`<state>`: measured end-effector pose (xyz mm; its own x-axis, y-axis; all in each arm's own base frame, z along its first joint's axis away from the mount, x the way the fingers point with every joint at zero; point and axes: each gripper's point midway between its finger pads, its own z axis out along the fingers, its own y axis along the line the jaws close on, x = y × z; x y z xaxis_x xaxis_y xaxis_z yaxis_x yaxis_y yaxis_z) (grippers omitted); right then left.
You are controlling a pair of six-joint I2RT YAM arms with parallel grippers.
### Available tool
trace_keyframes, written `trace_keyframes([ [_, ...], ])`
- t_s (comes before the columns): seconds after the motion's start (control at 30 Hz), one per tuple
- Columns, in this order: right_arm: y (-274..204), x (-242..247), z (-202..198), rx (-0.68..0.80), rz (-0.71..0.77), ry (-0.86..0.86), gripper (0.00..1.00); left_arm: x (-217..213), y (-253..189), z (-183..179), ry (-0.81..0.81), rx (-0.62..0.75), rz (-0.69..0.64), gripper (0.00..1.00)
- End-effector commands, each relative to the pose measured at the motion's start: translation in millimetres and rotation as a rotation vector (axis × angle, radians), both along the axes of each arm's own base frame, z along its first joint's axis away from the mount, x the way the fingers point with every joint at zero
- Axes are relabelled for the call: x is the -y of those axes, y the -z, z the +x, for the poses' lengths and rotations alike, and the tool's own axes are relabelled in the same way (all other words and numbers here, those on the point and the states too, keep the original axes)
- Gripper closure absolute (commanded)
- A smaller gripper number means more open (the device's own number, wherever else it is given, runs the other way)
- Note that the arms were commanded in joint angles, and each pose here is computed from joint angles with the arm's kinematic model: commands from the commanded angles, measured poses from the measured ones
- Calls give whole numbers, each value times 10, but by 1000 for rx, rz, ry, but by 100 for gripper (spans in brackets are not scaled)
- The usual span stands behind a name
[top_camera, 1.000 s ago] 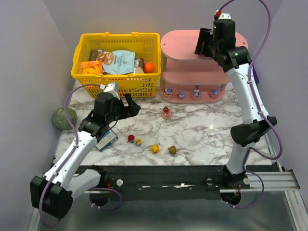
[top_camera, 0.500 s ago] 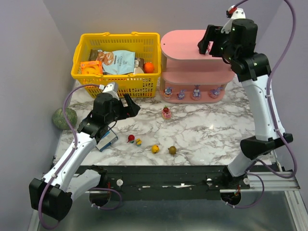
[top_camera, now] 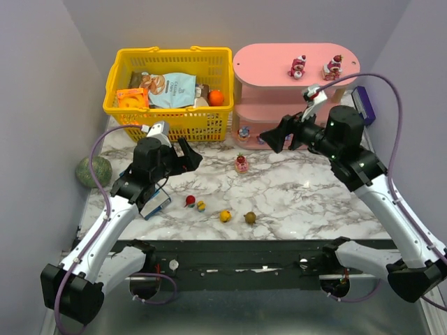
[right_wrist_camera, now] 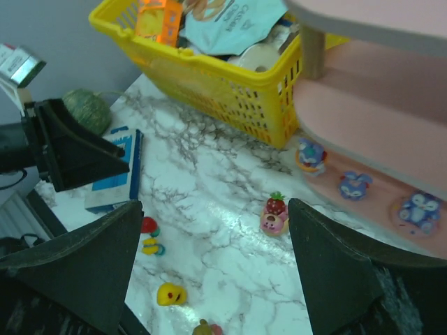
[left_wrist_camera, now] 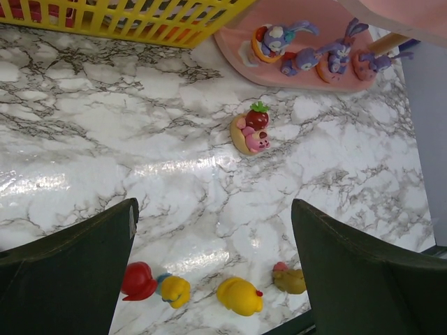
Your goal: Place and organize the plastic toys onto the shelf
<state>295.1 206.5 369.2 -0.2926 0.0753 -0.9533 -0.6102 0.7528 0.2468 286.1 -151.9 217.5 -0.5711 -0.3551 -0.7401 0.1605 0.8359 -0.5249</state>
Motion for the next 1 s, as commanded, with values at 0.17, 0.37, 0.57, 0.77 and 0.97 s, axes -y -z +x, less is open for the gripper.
trace_keyframes([
  [0.17,1077,-451,33,-185,-68,-13,10,29,25,7,13,-6,-14,1],
  [0.37,1777,-772,124,-274,-138,35,14,15,2,25,7,-5,-6,1],
  [0.57,2364,-885,291,-339,-139,148,20,31,-63,14,15,7,-18,1],
  [0.77,2712,-830,457,-383,-177,264,24,77,-118,1,49,40,-30,1],
  [0.97,3004,-835,535,-426,-224,306,26,85,-113,17,61,45,-16,1],
])
